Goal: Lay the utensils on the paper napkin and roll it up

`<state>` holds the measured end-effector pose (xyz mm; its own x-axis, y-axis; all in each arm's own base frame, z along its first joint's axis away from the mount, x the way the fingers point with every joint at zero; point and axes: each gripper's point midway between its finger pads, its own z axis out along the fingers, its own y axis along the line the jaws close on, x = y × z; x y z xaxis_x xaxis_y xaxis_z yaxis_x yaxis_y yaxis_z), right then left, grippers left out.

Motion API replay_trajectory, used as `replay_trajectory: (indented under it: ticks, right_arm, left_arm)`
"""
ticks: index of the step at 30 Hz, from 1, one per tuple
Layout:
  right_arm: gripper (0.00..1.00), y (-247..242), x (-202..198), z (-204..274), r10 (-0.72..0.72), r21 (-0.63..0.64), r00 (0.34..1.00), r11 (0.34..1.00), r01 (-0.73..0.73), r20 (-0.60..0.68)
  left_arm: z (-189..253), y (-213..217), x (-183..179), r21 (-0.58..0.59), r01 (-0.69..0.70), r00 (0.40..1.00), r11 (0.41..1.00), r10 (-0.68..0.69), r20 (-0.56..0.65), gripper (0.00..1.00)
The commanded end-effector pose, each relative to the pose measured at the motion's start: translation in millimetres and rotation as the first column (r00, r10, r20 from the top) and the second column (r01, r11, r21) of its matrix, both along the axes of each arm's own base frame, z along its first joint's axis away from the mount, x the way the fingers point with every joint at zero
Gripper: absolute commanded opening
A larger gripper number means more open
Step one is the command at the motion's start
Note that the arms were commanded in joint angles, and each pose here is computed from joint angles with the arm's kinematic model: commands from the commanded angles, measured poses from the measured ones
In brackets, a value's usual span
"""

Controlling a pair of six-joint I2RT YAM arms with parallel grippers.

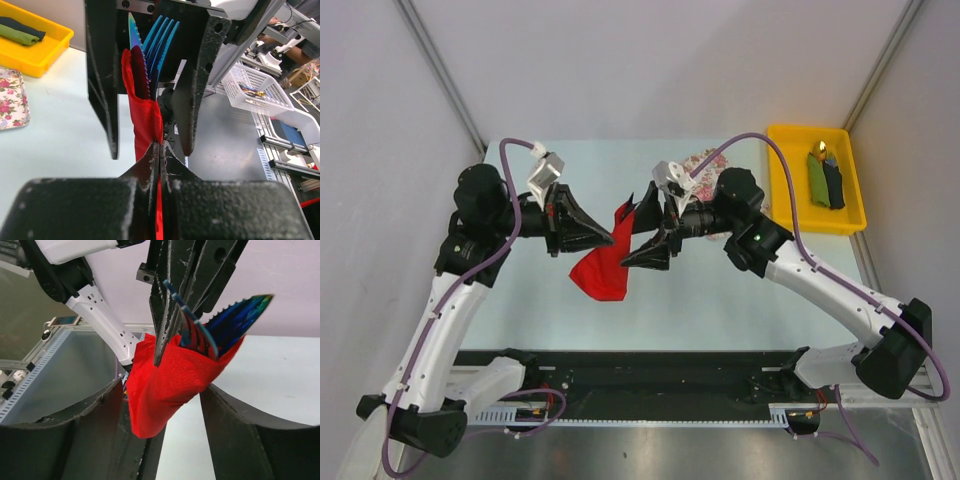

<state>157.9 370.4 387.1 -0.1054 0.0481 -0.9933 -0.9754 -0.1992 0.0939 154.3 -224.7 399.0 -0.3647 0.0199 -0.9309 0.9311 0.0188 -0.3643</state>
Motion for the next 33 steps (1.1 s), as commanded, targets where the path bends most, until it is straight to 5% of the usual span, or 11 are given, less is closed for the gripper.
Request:
replay_trajectory:
  ticks: [1, 5, 15, 18, 20, 24, 27, 28, 33]
  right_arm:
    - [0.63, -2, -15, 16, 0.043, 0.052, 0.998, 0.998, -0.044, 0.038]
    - [0.45, 0, -18, 15, 0.049, 0.056, 0.998, 0.997, -0.05, 0.029]
    - [0.4, 6, -18, 18, 0.043, 0.052, 0.999, 0.998, -0.043, 0.012]
    - [0.26, 8, -17, 18, 0.034, 0.049, 0.999, 0.998, -0.034, 0.007]
    - [0.03, 9, -14, 18, 0.014, 0.046, 1.0, 0.999, -0.014, -0.001]
    - [0.0, 10, -6, 23, -0.036, 0.044, 0.998, 0.998, 0.038, -0.044]
    - [0.0, 8, 8, 28, -0.113, 0.058, 0.989, 0.991, 0.119, -0.096]
    - [0.0, 7, 13, 29, -0.132, 0.06, 0.985, 0.989, 0.139, -0.11]
    - [0.0, -5, 48, 38, -0.247, 0.056, 0.929, 0.961, 0.273, -0.276]
  left_arm:
    - [18, 0, -15, -0.036, 0.038, 0.998, 0.999, -0.036, 0.05, 0.0]
    - [20, 0, -15, -0.039, 0.035, 0.998, 0.999, -0.033, 0.051, 0.0]
    - [17, -5, -17, -0.036, 0.036, 0.998, 0.999, -0.035, 0.043, 0.0]
    - [16, -5, -16, -0.034, 0.025, 0.999, 0.999, -0.024, 0.045, 0.0]
    - [17, -5, -13, -0.031, 0.002, 0.999, 1.0, -0.001, 0.042, 0.0]
    - [13, -4, -1, -0.024, -0.082, 0.995, 0.996, 0.083, 0.047, 0.02]
    - [9, 3, 16, -0.024, -0.207, 0.978, 0.978, 0.207, 0.019, 0.34]
    - [6, 8, 20, -0.032, -0.244, 0.97, 0.969, 0.245, 0.014, 0.56]
    - [-5, 44, 51, -0.056, -0.437, 0.898, 0.898, 0.432, -0.081, 0.92]
